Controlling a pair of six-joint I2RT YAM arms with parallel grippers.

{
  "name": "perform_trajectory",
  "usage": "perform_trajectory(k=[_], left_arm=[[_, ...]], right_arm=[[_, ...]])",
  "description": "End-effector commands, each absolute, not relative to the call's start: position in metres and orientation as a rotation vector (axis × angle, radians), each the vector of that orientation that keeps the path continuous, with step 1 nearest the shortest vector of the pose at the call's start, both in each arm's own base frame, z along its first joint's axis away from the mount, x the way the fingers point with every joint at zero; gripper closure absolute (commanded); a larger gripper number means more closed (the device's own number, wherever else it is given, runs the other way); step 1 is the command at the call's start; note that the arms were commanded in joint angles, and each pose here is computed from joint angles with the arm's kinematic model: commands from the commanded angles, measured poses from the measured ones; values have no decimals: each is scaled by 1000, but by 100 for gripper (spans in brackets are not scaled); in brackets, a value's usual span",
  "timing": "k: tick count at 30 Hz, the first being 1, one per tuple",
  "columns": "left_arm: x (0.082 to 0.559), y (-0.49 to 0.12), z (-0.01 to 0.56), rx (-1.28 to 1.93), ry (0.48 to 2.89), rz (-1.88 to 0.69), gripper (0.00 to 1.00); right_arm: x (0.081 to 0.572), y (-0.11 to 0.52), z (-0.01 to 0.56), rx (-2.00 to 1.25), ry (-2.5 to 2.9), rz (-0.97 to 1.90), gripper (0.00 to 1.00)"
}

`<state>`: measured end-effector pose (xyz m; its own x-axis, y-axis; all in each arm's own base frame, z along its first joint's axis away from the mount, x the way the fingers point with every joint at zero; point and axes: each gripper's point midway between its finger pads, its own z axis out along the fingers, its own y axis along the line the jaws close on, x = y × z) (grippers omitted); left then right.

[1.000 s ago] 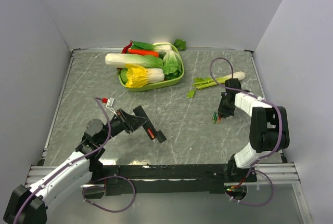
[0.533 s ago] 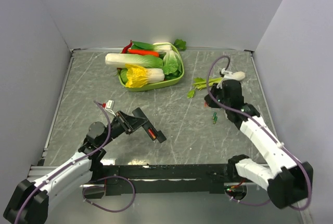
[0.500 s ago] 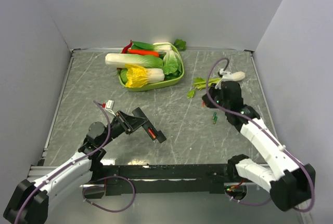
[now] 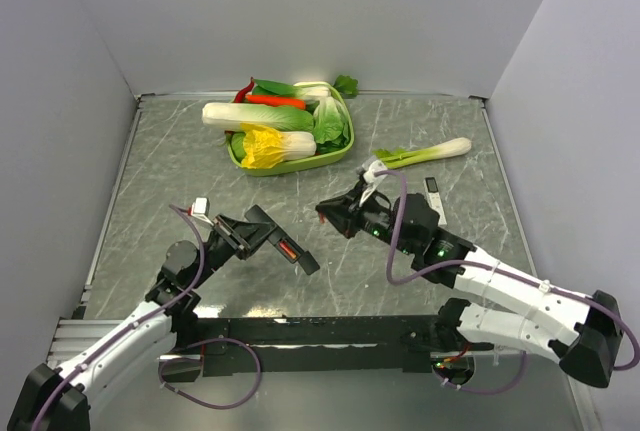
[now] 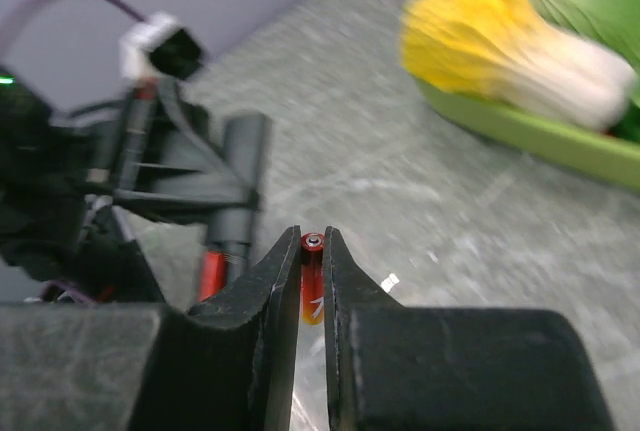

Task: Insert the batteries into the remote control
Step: Load the battery into the remote control.

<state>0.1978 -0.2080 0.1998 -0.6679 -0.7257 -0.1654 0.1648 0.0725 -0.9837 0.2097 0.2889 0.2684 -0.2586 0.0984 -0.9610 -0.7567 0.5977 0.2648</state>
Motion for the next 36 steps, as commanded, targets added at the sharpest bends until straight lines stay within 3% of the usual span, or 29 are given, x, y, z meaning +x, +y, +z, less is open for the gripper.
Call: perform_trajectory(k=[1,13,36], left_arm=[[203,-200,196,-709,1653,-1697,99],[201,-196,216,-796,1607,-1761,99],[196,-197,235,-765,1570,-1824,99]], right_arm=[[192,318,311,-650,1392,950,100],[140,370,321,-906,1099,1047,98],[147,374,255,-999,1174,937,96]])
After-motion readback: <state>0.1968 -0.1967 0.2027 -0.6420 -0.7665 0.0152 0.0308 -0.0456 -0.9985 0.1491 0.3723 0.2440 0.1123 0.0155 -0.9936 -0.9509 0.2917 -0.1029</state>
